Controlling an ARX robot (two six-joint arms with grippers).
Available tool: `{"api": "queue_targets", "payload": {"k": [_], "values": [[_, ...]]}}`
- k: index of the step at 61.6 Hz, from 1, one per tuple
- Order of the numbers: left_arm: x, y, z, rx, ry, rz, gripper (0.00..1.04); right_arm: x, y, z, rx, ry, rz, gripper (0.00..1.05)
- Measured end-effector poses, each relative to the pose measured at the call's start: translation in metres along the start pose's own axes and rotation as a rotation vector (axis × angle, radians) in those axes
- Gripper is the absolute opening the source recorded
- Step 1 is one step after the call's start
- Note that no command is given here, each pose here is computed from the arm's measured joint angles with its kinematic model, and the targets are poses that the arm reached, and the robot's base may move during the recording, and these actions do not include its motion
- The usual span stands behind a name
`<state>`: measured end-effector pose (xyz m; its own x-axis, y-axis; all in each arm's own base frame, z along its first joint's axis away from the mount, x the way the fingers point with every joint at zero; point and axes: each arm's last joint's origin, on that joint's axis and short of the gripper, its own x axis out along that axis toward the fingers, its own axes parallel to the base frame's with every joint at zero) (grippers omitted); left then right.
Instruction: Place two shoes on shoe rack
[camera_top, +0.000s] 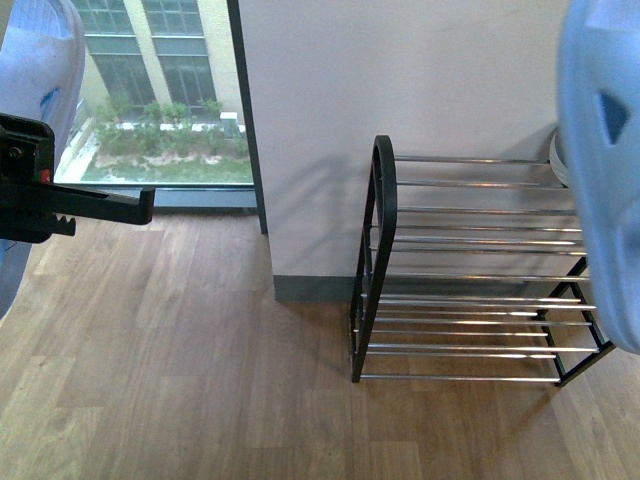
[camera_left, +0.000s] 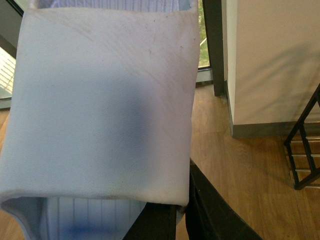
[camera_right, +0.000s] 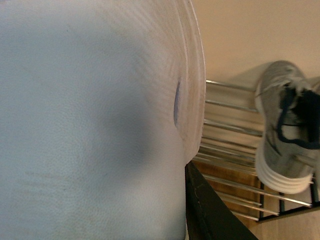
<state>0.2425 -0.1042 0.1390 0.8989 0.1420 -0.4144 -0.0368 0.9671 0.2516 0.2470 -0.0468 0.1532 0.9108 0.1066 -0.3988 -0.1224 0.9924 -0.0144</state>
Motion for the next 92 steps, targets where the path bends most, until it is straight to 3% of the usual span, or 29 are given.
{"api": "queue_targets", "payload": {"k": [15,30,50,65,92], "values": [[0.0,0.0,0.0,0.0,0.0,0.0,0.02,0.065,-0.002,0.02,0.045,0.114,0.046,0.03],[0.0,0.0,0.0,0.0,0.0,0.0,0.02,0.121,-0.011,0.029,0.098,0.196,0.018,0.03],[0.0,0.0,0.0,0.0,0.0,0.0,0.02,0.192,-0.027,0.005,-0.008,0.356,-0.041,0.03],[0.0,0.0,0.0,0.0,0.0,0.0,0.02,0.238,-0.048,-0.015,-0.097,0.426,-0.165,0.03],[0.0,0.0,0.0,0.0,0.0,0.0,0.02,0.275,-0.088,-0.014,-0.111,0.434,-0.363,0.03]]}}
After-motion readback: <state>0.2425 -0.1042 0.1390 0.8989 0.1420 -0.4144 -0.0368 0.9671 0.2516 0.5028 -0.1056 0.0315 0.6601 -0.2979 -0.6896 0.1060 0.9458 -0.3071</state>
